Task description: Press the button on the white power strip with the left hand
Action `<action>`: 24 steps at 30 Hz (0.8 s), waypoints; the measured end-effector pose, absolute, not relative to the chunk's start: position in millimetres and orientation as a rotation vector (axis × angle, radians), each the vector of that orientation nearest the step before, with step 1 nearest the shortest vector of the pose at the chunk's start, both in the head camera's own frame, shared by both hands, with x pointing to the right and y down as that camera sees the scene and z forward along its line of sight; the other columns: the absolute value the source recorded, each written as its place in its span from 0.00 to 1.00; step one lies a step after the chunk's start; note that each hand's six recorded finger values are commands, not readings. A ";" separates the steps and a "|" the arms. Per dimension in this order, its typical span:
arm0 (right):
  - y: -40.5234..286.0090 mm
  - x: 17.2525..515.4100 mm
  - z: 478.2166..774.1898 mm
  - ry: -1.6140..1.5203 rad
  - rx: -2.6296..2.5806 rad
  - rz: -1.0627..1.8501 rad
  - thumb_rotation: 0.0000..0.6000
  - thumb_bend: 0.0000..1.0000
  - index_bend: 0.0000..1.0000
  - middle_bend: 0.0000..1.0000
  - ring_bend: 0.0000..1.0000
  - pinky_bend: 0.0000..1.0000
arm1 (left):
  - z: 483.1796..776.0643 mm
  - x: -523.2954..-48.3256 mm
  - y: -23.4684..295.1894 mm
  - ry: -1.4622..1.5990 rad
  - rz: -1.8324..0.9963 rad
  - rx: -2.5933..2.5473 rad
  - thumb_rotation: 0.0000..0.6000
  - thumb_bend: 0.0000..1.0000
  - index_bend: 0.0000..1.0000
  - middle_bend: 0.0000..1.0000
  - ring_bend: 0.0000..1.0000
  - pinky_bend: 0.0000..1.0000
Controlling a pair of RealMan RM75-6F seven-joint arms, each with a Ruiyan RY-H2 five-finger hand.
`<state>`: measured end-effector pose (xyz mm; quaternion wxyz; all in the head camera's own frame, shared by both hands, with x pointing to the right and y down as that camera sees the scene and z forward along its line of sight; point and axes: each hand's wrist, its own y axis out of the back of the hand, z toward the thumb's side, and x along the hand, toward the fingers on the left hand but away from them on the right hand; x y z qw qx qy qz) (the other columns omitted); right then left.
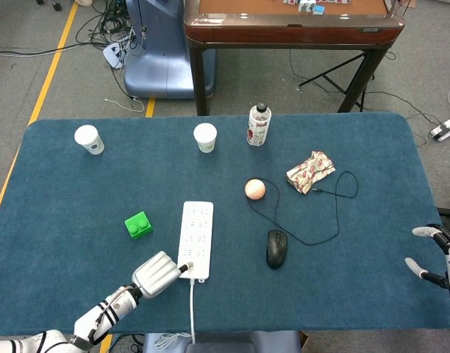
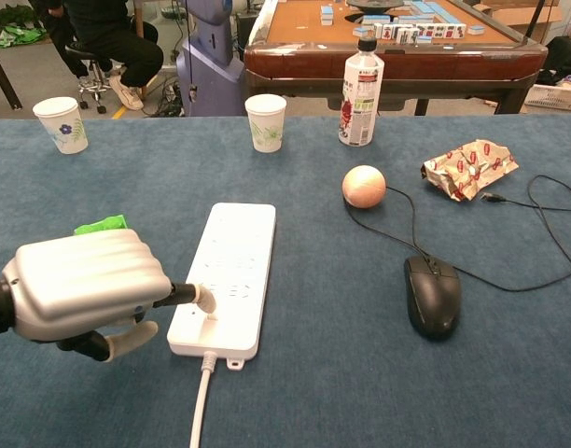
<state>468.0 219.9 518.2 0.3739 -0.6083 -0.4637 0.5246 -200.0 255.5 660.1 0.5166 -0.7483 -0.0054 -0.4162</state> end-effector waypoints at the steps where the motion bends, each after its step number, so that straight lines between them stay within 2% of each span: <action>1: 219.8 468.2 518.0 -1.189 -1.558 1.343 1.00 0.10 0.38 0.39 0.39 0.49 | 660.4 -199.7 255.5 -0.014 -1.000 -1.797 1.00 0.59 0.24 1.00 1.00 1.00; 24: 219.6 469.4 517.4 -1.191 -1.564 1.341 1.00 0.10 0.38 0.39 0.39 0.49 | 665.8 -195.7 261.4 -0.061 -1.009 -1.769 1.00 0.59 0.26 1.00 1.00 1.00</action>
